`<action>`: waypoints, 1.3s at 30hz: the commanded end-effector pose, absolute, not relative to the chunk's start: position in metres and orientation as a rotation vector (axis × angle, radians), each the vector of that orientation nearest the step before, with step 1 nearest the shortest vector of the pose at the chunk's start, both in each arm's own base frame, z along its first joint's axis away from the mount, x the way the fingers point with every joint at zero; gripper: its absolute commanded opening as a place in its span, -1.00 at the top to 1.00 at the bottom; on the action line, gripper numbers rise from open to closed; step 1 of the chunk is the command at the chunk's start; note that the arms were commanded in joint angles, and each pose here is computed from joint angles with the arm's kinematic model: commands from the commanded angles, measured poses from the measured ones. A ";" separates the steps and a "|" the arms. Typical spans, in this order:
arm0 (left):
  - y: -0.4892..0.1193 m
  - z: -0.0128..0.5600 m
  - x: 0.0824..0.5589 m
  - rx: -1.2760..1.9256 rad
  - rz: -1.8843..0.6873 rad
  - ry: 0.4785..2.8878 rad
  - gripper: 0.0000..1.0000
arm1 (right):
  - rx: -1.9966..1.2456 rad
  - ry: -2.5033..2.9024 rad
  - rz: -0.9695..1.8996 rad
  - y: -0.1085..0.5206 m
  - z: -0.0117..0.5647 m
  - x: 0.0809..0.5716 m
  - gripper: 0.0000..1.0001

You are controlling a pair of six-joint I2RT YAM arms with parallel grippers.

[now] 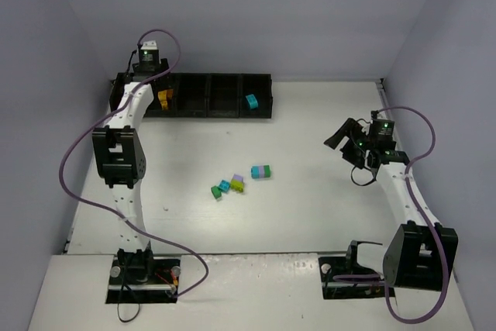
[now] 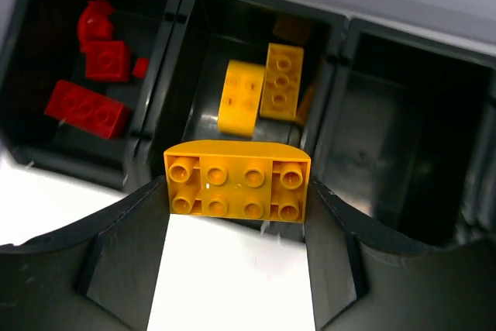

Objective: Sort the legos into containers by color

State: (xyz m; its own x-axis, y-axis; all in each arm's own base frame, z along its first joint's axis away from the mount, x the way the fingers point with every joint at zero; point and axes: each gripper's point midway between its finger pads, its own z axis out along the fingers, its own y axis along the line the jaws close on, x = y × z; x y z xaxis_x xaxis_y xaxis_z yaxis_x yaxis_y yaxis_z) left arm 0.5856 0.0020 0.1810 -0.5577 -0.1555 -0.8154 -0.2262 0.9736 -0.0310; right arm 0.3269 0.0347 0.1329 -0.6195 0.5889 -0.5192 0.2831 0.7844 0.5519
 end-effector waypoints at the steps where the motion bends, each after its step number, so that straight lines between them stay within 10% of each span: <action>1: -0.001 0.232 0.623 -0.301 0.009 1.987 0.38 | 0.558 2.222 0.587 0.042 0.145 0.340 -0.56; 13: 0.017 0.232 0.656 -0.345 0.006 1.947 -0.44 | 0.497 2.248 0.612 0.050 0.145 0.349 -0.56; 22: 0.003 0.250 0.622 -0.274 -0.059 1.972 -0.58 | 0.441 2.260 0.640 0.062 0.148 0.354 -0.54; 39: -0.169 0.175 0.340 0.397 -0.371 2.340 -0.58 | 0.261 2.299 0.691 0.115 0.150 0.352 -0.35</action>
State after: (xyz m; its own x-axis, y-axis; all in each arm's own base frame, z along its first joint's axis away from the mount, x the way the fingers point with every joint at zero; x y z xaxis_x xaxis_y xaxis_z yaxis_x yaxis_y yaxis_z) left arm 0.3664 -0.1822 0.1722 -0.6938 0.1396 -0.7065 0.3577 0.9183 -0.1698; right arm 0.3373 0.1110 0.1271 -0.7699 0.3741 -0.5169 0.0494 0.8426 0.5363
